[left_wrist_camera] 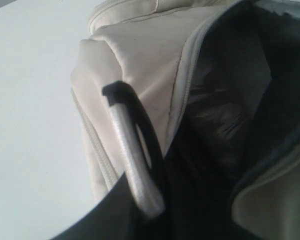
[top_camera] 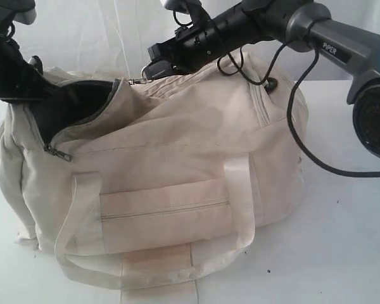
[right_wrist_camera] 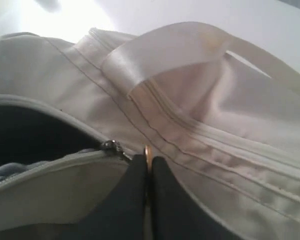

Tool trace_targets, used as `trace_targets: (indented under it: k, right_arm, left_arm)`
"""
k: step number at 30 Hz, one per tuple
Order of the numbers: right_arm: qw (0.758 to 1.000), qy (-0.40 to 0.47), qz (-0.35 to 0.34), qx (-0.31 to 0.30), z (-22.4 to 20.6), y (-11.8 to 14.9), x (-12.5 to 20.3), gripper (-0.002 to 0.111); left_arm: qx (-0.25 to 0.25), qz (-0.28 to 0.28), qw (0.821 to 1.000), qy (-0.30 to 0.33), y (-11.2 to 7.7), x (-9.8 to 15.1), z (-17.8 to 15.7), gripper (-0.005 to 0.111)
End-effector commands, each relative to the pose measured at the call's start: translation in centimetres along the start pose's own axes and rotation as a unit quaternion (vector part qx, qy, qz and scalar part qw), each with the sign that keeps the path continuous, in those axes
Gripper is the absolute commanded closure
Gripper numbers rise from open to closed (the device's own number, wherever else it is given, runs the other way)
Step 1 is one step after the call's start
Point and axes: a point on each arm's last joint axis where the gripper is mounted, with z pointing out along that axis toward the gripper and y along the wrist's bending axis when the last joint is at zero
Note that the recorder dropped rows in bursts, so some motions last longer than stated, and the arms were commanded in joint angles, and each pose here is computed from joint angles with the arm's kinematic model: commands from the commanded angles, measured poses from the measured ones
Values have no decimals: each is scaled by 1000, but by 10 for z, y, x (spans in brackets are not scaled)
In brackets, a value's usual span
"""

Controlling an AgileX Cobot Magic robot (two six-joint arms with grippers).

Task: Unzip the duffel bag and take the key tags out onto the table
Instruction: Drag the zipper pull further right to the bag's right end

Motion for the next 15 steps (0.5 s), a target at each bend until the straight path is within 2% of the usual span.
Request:
trace_targets:
  k: [1, 15]
  right_arm:
    - [999, -1, -1, 41, -16, -24, 2, 108]
    - [994, -27, 24, 107, -56, -70, 5, 108]
  left_arm:
    - [-16, 6, 1000, 2, 4, 1, -10, 107]
    - [-17, 6, 1000, 4, 4, 2, -10, 107]
